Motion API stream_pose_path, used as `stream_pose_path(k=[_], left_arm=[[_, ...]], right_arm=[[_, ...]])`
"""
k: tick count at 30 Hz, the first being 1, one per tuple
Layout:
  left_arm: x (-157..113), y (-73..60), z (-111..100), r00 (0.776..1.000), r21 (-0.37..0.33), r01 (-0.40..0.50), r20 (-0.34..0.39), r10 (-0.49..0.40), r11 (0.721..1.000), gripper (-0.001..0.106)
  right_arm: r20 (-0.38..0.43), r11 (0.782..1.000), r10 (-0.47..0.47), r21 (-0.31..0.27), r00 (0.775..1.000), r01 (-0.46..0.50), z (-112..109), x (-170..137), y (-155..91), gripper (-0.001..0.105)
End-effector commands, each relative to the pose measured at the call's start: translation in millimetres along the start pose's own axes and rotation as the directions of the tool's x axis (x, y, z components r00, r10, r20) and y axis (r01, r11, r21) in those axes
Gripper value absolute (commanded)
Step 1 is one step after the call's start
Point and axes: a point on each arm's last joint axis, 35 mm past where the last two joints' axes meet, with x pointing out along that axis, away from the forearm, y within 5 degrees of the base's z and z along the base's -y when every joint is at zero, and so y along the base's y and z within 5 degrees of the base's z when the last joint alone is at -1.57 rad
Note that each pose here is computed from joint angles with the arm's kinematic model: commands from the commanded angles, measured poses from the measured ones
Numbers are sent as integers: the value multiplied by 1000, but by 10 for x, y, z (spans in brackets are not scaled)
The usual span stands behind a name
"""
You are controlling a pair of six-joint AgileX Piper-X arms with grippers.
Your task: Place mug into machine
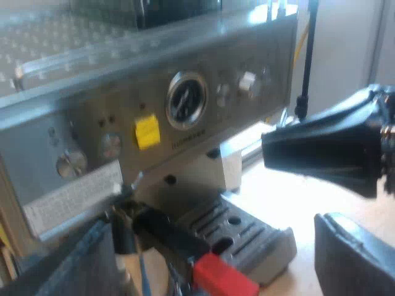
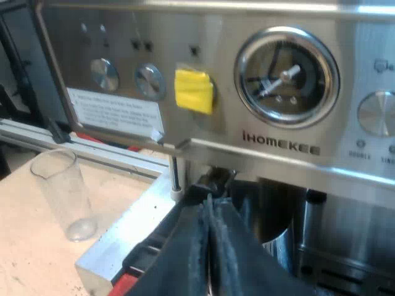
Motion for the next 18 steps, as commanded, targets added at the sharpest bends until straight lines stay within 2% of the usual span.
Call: stream_pose_path(k=[1, 8, 18], left_arm=[[-51, -27, 75, 1000, 5, 4, 31, -5, 1000, 69], [-50, -18, 26, 1000, -7, -3, -12, 3, 1000, 69], [-50, -19, 29, 1000, -6, -3, -9, 2, 1000, 69]], right_arm=[[13, 999, -39, 3, 999, 39, 98, 30, -4, 0], [11, 999, -38, 30, 999, 37, 219, 242, 136, 0], [-3, 997, -74, 23, 997, 75, 329, 536, 320, 0]])
